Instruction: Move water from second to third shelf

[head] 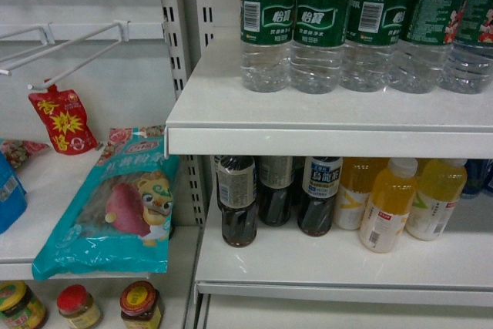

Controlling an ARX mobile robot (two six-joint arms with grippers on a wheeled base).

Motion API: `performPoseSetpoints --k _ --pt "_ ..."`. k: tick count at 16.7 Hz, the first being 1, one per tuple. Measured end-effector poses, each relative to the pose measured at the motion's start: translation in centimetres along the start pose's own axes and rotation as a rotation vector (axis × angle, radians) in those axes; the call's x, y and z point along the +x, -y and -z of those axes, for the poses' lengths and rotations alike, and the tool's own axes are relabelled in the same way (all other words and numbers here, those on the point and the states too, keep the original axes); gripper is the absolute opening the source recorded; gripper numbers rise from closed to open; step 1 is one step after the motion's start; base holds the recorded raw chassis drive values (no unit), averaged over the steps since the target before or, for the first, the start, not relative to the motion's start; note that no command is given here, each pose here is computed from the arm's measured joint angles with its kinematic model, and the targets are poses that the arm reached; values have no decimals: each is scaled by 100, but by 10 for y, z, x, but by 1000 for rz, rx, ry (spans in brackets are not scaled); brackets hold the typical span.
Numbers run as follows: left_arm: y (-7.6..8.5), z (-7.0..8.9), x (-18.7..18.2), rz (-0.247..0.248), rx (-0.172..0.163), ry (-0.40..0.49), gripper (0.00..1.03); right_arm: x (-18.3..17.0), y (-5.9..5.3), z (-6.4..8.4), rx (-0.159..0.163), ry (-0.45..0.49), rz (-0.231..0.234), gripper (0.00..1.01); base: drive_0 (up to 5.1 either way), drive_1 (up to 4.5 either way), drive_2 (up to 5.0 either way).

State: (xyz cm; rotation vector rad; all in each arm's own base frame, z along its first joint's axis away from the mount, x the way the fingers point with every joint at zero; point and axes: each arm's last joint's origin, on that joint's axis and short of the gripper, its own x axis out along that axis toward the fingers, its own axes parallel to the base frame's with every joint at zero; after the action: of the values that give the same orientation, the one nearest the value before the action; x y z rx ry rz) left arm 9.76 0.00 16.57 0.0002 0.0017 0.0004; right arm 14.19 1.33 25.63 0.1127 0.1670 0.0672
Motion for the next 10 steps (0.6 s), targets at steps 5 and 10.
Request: performPoseSetpoints --k 5,10 --pt "0 0 0 0 0 0 98 0 0 0 0 0 0 42 0 0 0" --pt "0 0 0 0 0 0 98 0 0 0 0 0 0 42 0 0 0"
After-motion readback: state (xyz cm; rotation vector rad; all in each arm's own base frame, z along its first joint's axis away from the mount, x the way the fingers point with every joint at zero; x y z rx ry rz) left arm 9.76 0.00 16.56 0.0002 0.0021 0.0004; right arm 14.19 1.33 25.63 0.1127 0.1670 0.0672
